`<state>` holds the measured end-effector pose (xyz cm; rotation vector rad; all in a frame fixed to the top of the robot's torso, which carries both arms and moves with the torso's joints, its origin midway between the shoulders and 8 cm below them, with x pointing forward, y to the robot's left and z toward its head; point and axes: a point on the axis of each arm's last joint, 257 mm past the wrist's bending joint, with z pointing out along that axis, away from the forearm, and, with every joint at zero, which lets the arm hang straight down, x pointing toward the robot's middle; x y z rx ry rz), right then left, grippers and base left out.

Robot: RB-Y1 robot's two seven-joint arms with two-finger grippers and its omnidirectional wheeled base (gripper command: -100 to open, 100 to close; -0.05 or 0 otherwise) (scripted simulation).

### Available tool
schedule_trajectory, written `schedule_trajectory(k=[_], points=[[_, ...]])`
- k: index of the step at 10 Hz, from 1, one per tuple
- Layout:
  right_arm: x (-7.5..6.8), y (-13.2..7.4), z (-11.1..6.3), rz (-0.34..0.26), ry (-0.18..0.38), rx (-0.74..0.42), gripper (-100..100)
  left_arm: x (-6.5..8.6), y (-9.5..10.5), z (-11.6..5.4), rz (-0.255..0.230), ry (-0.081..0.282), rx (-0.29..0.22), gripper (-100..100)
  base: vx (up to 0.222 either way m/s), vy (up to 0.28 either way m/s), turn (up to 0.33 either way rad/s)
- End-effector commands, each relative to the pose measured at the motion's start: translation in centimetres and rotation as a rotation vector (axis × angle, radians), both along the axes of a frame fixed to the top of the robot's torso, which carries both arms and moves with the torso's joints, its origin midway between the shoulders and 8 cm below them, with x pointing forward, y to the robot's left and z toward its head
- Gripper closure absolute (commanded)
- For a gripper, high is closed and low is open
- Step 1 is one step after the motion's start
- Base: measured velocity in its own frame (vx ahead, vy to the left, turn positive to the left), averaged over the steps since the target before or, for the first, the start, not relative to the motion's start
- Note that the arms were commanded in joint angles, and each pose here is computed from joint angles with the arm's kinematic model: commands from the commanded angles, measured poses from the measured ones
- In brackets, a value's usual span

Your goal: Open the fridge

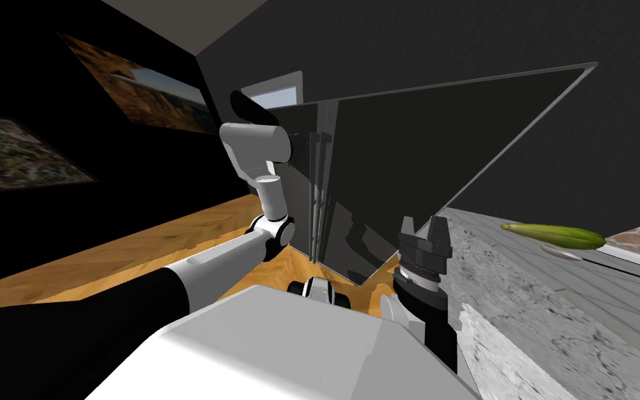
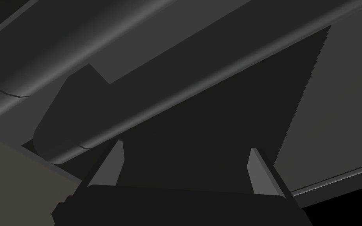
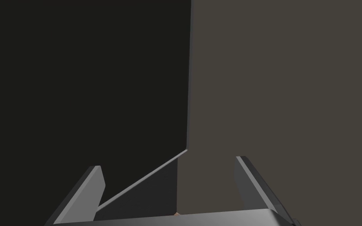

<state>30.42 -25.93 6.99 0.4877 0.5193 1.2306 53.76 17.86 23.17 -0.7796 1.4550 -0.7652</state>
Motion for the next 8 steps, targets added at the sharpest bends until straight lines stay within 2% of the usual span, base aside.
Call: schedule_trajectory(k=[1,4,5,6,7,8], points=[[0.0,0.0,0.0,0.0,0.0,0.0,0,-0.8,-1.1,1.1,-0.022,0.011,0.018,-100,0.005,-0.009,-0.002],[0.0,0.0,0.0,0.0,0.0,0.0,0,-1.4,-1.6,1.7,-0.032,0.034,0.033,-100,0.002,-0.002,0.005],[0.0,0.0,0.0,0.0,0.0,0.0,0,-1.1,-0.7,0.8,-0.014,0.05,0.024,-100,0.004,0.011,0.042],[0.0,0.0,0.0,0.0,0.0,0.0,0,-0.3,0.1,0.3,-0.002,0.057,-0.007,-100,0.05,0.098,0.036],[0.0,0.0,0.0,0.0,0.0,0.0,0,-0.6,0.0,0.3,-0.002,0.063,0.007,-100,0.03,0.06,0.004],[0.0,0.0,0.0,0.0,0.0,0.0,0,-0.6,0.0,0.2,-0.001,0.062,0.003,100,0.001,0.008,0.002]])
